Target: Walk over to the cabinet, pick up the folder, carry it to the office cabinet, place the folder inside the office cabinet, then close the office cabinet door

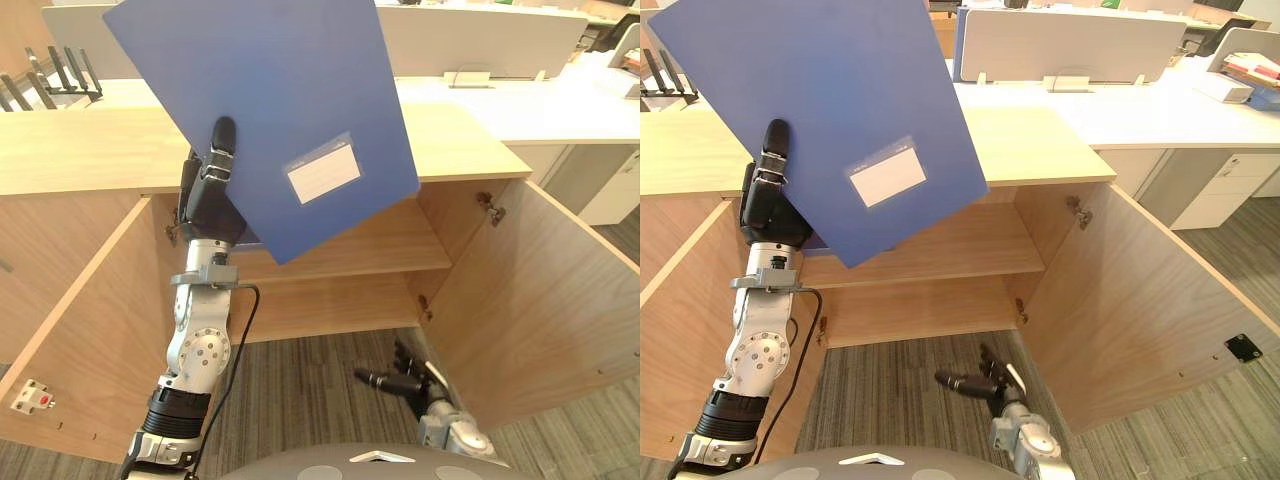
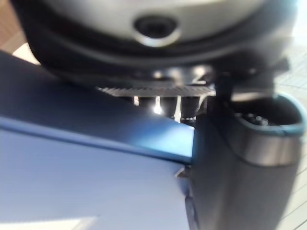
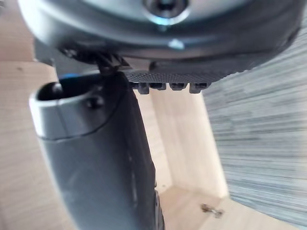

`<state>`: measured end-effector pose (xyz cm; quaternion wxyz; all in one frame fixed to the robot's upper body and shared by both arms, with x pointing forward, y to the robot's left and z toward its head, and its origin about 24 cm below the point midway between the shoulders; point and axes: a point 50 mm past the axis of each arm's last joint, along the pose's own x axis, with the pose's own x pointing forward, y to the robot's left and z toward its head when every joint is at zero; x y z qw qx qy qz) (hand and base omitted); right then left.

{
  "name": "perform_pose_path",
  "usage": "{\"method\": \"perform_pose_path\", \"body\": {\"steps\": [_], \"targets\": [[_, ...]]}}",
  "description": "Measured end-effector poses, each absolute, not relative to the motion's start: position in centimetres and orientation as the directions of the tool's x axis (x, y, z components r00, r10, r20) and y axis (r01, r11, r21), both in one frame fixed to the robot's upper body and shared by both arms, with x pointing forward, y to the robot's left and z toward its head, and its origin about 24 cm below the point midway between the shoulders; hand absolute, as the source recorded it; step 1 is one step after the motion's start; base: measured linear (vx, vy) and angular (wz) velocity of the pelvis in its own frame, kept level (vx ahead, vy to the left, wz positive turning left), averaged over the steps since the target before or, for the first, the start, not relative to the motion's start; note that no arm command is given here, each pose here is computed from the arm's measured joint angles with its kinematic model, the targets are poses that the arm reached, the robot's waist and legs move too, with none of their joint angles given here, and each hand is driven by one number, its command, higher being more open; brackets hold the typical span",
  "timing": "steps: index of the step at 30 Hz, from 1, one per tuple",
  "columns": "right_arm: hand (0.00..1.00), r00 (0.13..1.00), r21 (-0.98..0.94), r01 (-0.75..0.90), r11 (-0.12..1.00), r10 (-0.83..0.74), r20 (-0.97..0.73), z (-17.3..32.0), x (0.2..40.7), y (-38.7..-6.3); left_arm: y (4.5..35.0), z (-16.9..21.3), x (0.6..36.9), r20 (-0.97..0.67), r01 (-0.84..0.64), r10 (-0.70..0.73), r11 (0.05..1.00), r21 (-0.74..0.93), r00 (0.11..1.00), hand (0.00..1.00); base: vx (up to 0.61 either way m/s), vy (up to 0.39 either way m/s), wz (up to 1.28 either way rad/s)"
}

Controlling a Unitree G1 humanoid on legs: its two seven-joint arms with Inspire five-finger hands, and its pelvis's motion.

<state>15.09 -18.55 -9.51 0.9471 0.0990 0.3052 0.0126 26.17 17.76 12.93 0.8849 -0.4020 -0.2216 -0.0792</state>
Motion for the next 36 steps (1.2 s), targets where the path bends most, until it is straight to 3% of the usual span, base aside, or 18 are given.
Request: {"method": "perform_pose_path", "body": {"steps": [8,14,18,26,36], "targets": [[1.00,0.942,0.357,0.179,0.917,-0.055,-0.330,-4.9,17.7,-22.8,20.8,13.0,25.7,0.484,0.274,0.119,0.696,-0.664,0.867,0.00,-0.01,-0.028,-0.05],[1.00,0.969,0.441,0.249,0.863,-0.220,-0.116,-0.5,18.4,-26.6,21.9,11.5,25.6,0.432,0.208,0.154,0.703,-0.680,0.889,0.00,-0.03,-0.044,-0.04],[1.00,0.964,0.468,0.180,0.865,-0.250,0.091,3.6,19.1,-28.2,22.7,11.3,25.6,0.427,0.191,0.181,0.697,-0.691,0.886,0.00,-0.04,-0.044,-0.03],[1.00,0.899,0.455,-0.106,0.884,-0.110,0.424,10.6,23.2,-26.5,21.9,11.2,25.8,0.449,0.253,0.106,0.703,-0.665,0.887,0.00,-0.03,-0.033,-0.01],[1.00,0.779,0.208,-0.409,0.889,0.221,0.587,17.7,28.6,-22.9,18.3,10.1,28.5,0.395,0.363,-0.124,0.698,-0.618,0.910,0.00,-0.04,-0.037,0.05]]}}
